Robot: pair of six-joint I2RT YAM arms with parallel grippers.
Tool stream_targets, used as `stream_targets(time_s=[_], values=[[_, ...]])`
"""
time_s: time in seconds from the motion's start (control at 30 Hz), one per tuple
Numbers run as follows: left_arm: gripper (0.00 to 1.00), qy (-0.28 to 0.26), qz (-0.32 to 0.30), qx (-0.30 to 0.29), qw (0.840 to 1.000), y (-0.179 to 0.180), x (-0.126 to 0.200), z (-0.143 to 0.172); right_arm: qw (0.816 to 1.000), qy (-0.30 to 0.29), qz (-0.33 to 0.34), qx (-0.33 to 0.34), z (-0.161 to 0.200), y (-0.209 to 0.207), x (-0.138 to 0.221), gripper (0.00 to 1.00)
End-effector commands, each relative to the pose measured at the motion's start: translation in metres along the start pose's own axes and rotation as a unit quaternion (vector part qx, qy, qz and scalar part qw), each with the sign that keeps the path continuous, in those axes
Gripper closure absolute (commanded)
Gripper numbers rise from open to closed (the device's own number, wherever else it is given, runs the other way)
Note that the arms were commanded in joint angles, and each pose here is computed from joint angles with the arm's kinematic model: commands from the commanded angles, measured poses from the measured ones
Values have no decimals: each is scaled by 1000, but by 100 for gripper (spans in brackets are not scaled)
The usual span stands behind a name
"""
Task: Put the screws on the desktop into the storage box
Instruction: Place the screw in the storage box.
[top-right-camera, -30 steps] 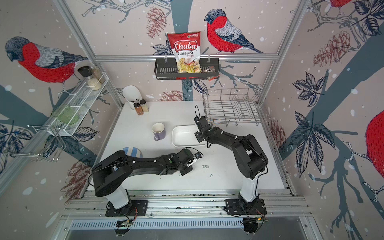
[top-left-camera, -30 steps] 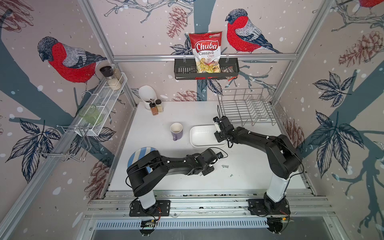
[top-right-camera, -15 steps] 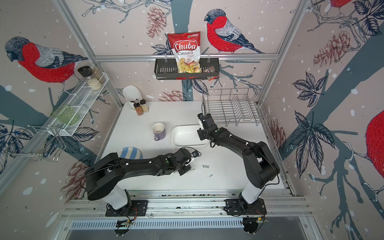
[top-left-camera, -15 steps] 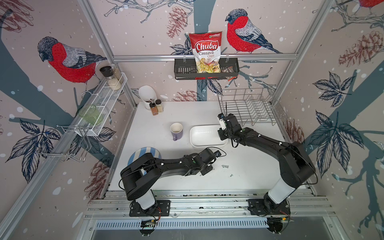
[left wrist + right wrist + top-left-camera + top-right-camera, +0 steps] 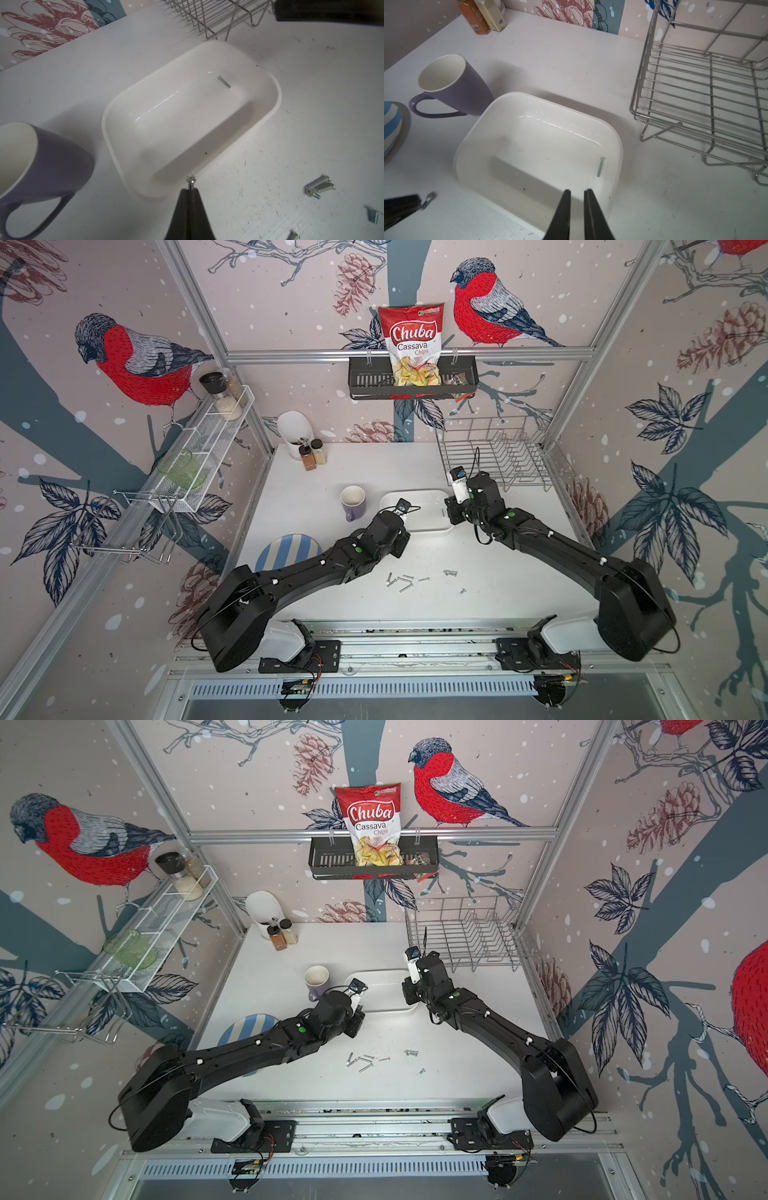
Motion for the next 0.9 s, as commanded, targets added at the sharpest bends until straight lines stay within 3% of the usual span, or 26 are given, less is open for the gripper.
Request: stream_targets(time_s=[0.0, 0.13, 0.43, 0.53, 0.63, 0.77, 0.87], values=[[100, -20, 5, 64, 998, 8, -9, -22, 999, -29, -24, 10, -1, 14, 18, 81], [100, 7, -8, 84, 996, 19, -28, -30, 997, -21, -43, 58, 16, 44, 37, 63], [100, 34, -9, 97, 995, 36, -54, -29, 993, 8, -75, 94, 60, 67, 43, 63], [100, 28, -9, 109, 994, 42, -54, -25, 979, 42, -122, 161, 84, 84, 37, 67], [100, 15, -3, 127, 992, 48, -49, -20, 952, 82, -157, 249, 113, 101, 26, 69], [100, -11, -1, 139, 990, 50, -29, -17, 936, 138, -164, 280, 137, 107, 7, 68], [100, -28, 7, 151, 988, 48, -14, -9, 924, 164, -159, 305, 148, 111, 1, 60]])
Point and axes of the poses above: each gripper's point midway between its finger pads, its own x axis back along the fingers, its own y axis along the line the jaws close on, z = x × y, the point moved 7 cm from there along x, back along the fingers, and after that the axes turned 6 degrees about -x, right-handed, at the moved point
